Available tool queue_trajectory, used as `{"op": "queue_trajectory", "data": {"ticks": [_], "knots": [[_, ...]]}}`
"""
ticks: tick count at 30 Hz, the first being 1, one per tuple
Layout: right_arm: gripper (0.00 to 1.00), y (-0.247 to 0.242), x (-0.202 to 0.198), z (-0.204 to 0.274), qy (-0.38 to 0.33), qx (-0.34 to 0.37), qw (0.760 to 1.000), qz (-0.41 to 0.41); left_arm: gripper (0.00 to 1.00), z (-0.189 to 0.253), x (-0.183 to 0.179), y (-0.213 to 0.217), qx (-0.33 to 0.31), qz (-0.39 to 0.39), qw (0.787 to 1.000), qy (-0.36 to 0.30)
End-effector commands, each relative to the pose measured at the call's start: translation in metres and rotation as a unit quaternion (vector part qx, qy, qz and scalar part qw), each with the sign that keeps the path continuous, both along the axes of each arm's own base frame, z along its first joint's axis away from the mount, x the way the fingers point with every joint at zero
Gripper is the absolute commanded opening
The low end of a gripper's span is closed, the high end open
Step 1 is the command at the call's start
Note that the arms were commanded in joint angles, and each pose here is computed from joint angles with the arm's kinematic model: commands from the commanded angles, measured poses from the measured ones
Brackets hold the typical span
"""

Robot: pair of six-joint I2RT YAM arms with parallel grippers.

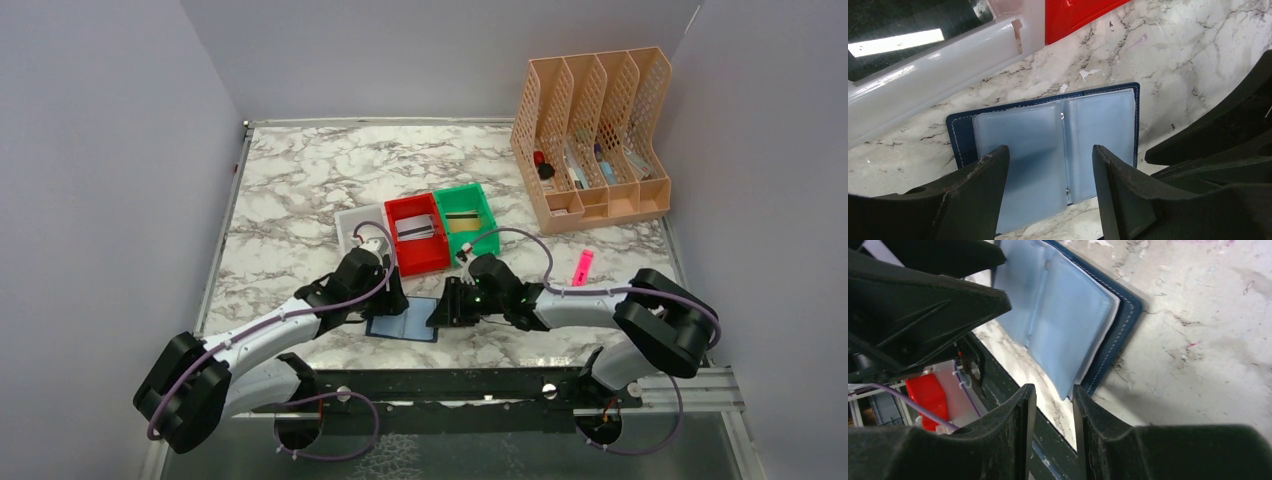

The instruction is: Take the credit cards out of the card holder

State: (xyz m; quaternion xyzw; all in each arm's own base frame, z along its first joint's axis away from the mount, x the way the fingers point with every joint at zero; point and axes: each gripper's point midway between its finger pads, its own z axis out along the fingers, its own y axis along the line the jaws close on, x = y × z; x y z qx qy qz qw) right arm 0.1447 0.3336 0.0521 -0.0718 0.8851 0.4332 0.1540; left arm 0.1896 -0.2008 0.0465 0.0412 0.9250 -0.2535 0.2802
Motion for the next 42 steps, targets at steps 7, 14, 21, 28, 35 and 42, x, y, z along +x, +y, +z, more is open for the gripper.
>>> {"op": "queue_trajectory", "data": {"ticks": [7, 14, 21, 28, 35, 42], "knots": [[0.38, 0.018, 0.001, -0.006, 0.024, 0.017, 0.999, 0.018, 0.65, -0.004, -0.002, 0.003, 0.02, -0.009, 1.0, 0.008], [0.38, 0.008, 0.008, -0.006, 0.01, -0.014, 1.0, -0.005, 0.63, -0.008, -0.006, 0.008, 0.027, -0.008, 1.0, 0.013], [0.38, 0.011, 0.009, -0.002, 0.007, -0.011, 1.0, -0.003, 0.62, -0.006, -0.005, 0.007, 0.024, -0.005, 1.0, 0.008], [0.38, 0.018, 0.007, -0.012, 0.031, -0.012, 0.999, 0.006, 0.62, -0.006, -0.005, 0.007, 0.025, -0.008, 1.0, 0.008], [0.38, 0.013, 0.008, -0.025, 0.044, -0.038, 0.998, -0.007, 0.62, -0.009, -0.009, 0.01, 0.025, -0.006, 1.0, 0.011], [0.39, -0.001, 0.02, -0.039, 0.04, -0.089, 0.994, -0.051, 0.62, -0.012, -0.01, 0.009, 0.026, -0.009, 0.999, 0.017]]}}
